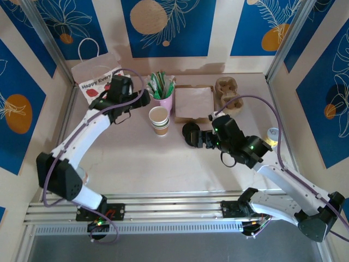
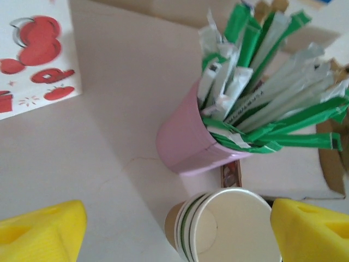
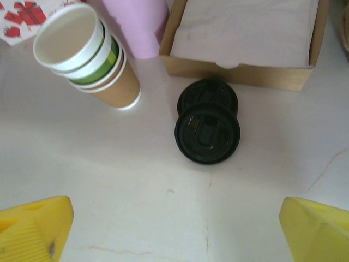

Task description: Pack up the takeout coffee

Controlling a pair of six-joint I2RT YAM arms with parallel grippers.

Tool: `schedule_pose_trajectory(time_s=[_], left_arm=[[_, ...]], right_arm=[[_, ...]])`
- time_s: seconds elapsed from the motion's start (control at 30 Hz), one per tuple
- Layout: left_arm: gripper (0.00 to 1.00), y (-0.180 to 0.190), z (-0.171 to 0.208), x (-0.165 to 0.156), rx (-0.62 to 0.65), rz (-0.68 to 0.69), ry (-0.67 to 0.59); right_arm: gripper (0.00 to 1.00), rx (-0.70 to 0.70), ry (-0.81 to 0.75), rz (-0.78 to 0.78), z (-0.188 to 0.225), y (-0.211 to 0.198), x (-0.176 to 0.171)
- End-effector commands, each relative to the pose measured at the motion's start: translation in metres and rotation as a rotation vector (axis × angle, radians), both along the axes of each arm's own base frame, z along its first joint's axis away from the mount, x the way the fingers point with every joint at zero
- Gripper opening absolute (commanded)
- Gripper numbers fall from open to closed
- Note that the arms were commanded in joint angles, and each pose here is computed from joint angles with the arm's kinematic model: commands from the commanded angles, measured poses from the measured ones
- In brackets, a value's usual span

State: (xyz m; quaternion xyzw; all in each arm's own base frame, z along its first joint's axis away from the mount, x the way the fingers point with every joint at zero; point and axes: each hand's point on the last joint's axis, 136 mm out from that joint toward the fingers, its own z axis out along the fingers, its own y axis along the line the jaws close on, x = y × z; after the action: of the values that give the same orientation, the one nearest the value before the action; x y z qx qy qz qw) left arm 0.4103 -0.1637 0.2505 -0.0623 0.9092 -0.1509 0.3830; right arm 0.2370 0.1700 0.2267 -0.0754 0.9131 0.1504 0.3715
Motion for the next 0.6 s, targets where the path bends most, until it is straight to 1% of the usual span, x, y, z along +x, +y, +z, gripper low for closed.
schedule_pose_trajectory(time_s=[0.0,0.1,0.17,0.23,0.33,0.57], left_arm=[[0.82,0.004,-0.031,-0.022,0.139,-0.027,0.174],[0.77,-0.006,-0.044,-0.024,0.178,-0.064,0.229],[0.76,-0.012,-0.054,-0.025,0.193,-0.085,0.251],[0.68,-0.02,-0.062,-0.026,0.192,-0.108,0.27],[0.61,-0.029,-0.072,-0.026,0.207,-0.125,0.292],[0.54,-0.041,-0.082,-0.022,0.192,-0.125,0.307]], right_arm=[[0.97,-0.068,0.013,0.003,-0.009,-0.011,-0.013],[0.96,-0.081,0.007,0.023,-0.01,-0.009,-0.02],[0.96,-0.084,0.004,0.034,-0.011,-0.008,-0.023],[0.96,-0.085,0.003,0.048,-0.011,-0.004,-0.026],[0.96,-0.099,-0.005,0.064,-0.012,-0.001,-0.029],[0.96,-0.136,-0.014,0.091,-0.017,0.003,-0.035]])
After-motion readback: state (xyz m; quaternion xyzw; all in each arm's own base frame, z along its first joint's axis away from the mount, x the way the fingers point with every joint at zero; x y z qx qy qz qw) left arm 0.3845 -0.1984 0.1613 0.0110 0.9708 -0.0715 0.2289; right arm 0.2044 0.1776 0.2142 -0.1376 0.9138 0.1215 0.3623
